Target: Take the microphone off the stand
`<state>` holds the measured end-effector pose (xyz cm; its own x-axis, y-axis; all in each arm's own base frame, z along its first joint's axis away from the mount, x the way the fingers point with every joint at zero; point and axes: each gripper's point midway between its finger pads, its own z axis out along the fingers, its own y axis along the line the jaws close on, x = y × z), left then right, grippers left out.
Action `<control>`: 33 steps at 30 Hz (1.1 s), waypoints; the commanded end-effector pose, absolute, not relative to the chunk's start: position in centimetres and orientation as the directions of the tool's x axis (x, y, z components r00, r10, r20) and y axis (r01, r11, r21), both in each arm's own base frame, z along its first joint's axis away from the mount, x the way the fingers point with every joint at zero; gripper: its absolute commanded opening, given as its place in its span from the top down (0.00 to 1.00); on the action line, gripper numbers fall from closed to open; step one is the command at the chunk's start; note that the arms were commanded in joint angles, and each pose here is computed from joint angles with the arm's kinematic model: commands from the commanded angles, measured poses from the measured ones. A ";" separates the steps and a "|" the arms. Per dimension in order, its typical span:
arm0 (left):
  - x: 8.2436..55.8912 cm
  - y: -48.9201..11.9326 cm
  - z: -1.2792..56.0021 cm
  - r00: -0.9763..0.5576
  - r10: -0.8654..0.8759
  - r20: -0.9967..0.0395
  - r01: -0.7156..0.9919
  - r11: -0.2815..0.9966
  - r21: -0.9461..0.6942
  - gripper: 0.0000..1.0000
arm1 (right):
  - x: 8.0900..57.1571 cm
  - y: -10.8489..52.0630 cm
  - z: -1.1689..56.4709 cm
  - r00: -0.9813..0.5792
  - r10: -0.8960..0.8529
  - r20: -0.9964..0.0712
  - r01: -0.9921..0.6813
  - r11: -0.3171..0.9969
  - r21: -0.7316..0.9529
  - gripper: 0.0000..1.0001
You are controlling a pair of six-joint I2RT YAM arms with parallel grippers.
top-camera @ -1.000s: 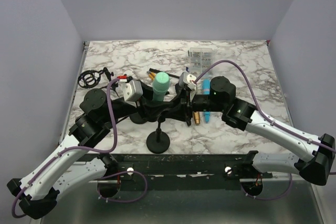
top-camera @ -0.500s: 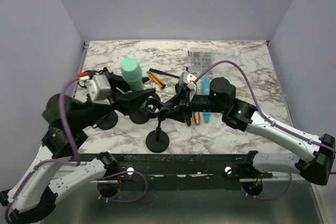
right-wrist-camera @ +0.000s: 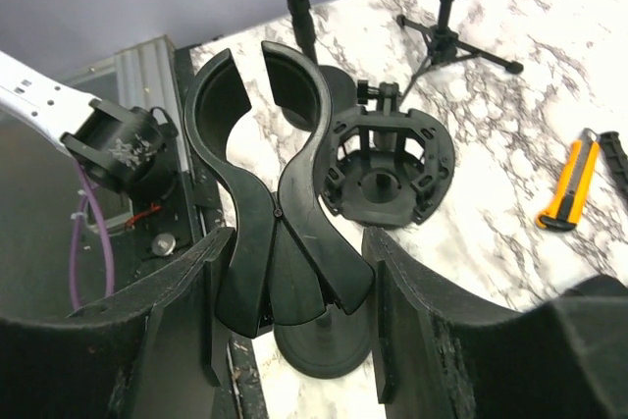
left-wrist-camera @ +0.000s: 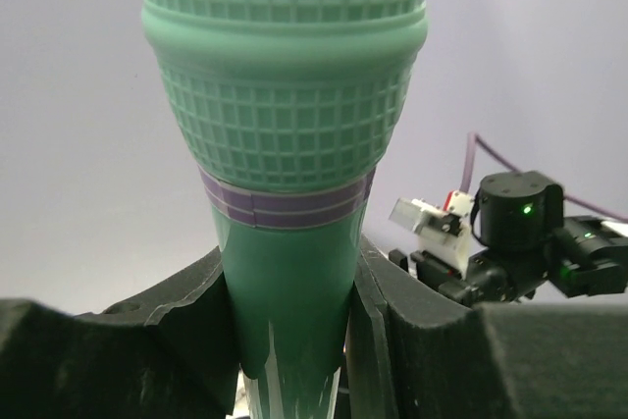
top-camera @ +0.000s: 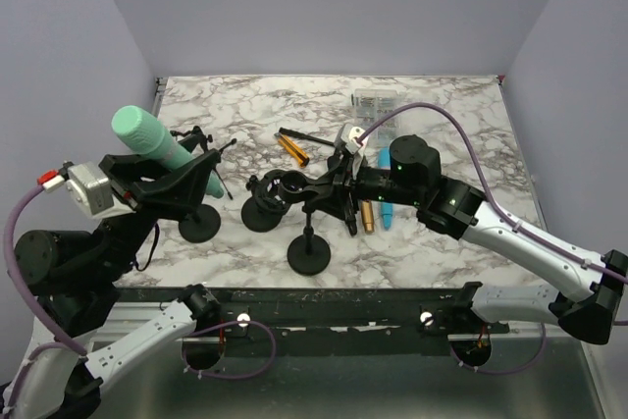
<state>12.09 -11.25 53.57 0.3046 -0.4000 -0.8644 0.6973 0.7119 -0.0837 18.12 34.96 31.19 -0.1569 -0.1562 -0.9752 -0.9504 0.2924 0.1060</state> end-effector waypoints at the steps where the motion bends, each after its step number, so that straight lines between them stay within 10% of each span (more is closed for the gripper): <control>1: 13.5 -10.6 51.8 0.264 -0.396 -0.880 0.642 0.753 -0.145 1.00 | 18.8 34.8 32.4 -0.143 -0.179 -0.973 -0.942 0.326 0.078 0.93; 7: 13.3 -11.8 51.4 0.226 -0.403 -0.887 0.680 0.717 -0.152 1.00 | 18.7 35.4 30.7 -0.163 -0.195 -0.967 -0.944 0.315 0.095 0.85; 15: 13.2 -15.2 50.5 0.082 -0.379 -0.922 0.763 0.619 -0.187 1.00 | 18.9 33.8 32.4 -0.208 -0.137 -0.968 -0.904 0.404 0.137 0.04; 24: 13.7 -19.0 50.8 -0.143 -0.459 -0.877 0.800 0.468 -0.376 1.00 | 17.6 32.5 39.0 -0.298 0.035 -0.954 -0.866 0.410 0.286 0.00; 33: 14.0 -22.2 51.7 -0.302 -0.555 -0.775 0.813 0.275 -0.514 1.00 | 12.3 35.5 43.5 -0.481 0.145 -0.864 -0.871 0.031 0.490 0.01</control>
<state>14.99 -20.73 49.64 -0.2296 -0.4834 -0.8448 0.7753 0.4339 -0.4590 15.49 33.98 41.19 -0.3669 0.1092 -0.9238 -0.8869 0.2585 0.3828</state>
